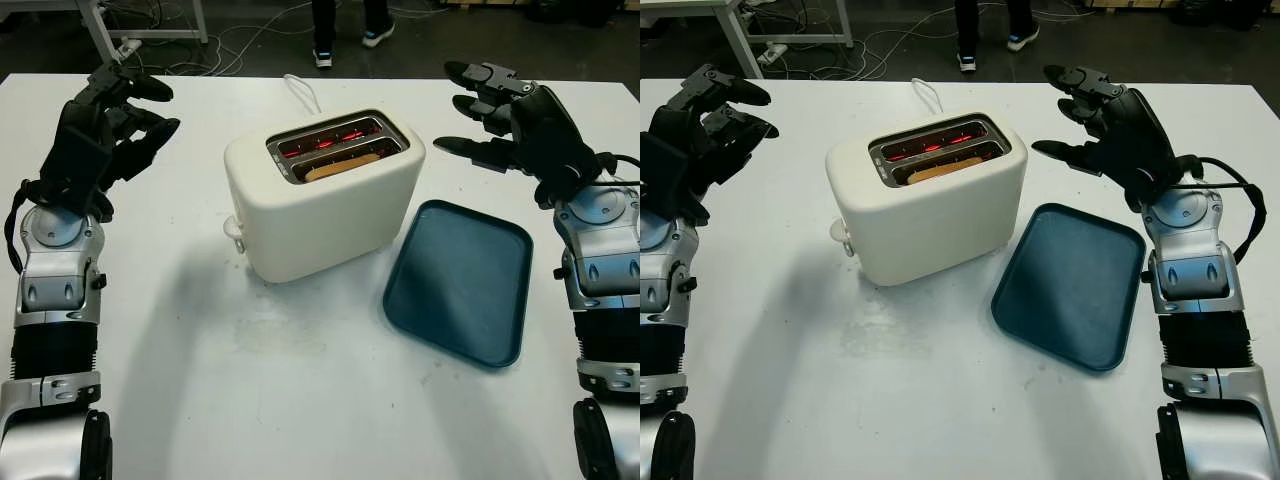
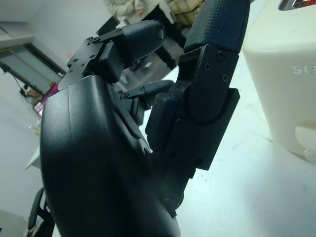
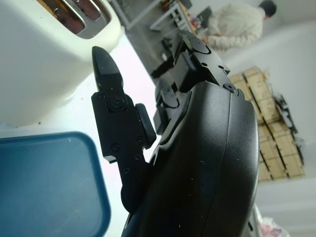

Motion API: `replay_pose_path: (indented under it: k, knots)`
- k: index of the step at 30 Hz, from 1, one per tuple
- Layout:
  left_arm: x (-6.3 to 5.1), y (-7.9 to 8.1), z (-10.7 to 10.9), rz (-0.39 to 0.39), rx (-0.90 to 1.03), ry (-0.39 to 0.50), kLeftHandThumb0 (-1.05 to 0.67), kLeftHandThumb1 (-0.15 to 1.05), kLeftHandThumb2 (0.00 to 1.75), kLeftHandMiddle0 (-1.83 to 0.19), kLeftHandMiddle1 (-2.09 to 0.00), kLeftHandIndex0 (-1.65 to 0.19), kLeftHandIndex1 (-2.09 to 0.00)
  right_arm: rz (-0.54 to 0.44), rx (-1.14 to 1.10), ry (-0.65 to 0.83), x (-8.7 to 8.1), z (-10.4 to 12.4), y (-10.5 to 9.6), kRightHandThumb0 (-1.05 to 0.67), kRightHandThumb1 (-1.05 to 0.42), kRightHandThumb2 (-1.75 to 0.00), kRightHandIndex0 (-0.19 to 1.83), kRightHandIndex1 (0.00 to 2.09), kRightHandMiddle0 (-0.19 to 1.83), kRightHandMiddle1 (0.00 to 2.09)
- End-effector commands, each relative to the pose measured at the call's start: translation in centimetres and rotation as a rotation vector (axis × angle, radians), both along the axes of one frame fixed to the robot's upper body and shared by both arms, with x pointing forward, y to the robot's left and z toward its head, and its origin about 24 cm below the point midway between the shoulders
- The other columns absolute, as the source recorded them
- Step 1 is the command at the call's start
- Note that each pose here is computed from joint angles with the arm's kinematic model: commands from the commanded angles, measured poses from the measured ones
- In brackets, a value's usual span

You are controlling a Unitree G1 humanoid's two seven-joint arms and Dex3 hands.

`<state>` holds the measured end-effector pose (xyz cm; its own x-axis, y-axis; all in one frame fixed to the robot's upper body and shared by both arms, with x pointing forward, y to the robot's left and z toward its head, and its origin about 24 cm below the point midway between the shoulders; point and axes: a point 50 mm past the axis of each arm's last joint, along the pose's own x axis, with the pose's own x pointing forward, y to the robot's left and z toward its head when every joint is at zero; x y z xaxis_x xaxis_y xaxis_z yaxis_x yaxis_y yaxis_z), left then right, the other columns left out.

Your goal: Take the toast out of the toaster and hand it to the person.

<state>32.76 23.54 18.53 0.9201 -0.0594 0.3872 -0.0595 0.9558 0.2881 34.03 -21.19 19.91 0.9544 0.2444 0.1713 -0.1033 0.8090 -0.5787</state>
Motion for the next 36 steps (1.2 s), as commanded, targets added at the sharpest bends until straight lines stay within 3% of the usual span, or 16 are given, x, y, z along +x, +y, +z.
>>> replay_pose_path:
  k: [1,16,29,36]
  knots:
    - [-0.3,-0.3,-0.5,0.017,0.024,0.008,-1.05,0.92,0.22,-0.29,-1.51,-0.29,-1.42,0.01,0.007,0.005,0.0,0.2,0.1,-0.4,-0.84,0.0,0.42,0.02,0.4,0.01]
    - [-0.3,-0.9,-1.0,0.021,0.02,0.008,-1.05,0.92,0.22,-0.29,-1.54,-0.28,-1.47,0.019,0.012,0.001,0.1,-0.2,0.2,-0.42,-0.82,0.0,0.45,0.02,0.43,0.01]
    - [-0.8,-0.4,-1.0,0.025,0.035,0.022,-1.05,0.92,0.24,-0.24,-1.57,-0.23,-1.5,-0.021,-0.001,0.005,-1.3,-0.1,-0.5,-0.36,-0.88,-0.01,0.42,0.01,0.39,0.0]
    - [-0.7,-0.4,-1.1,0.02,0.038,0.038,-1.05,0.92,0.2,-0.28,-1.57,-0.27,-1.49,-0.022,0.024,-0.002,-1.5,0.2,-0.6,-0.43,-0.88,0.0,0.45,0.02,0.41,0.01]
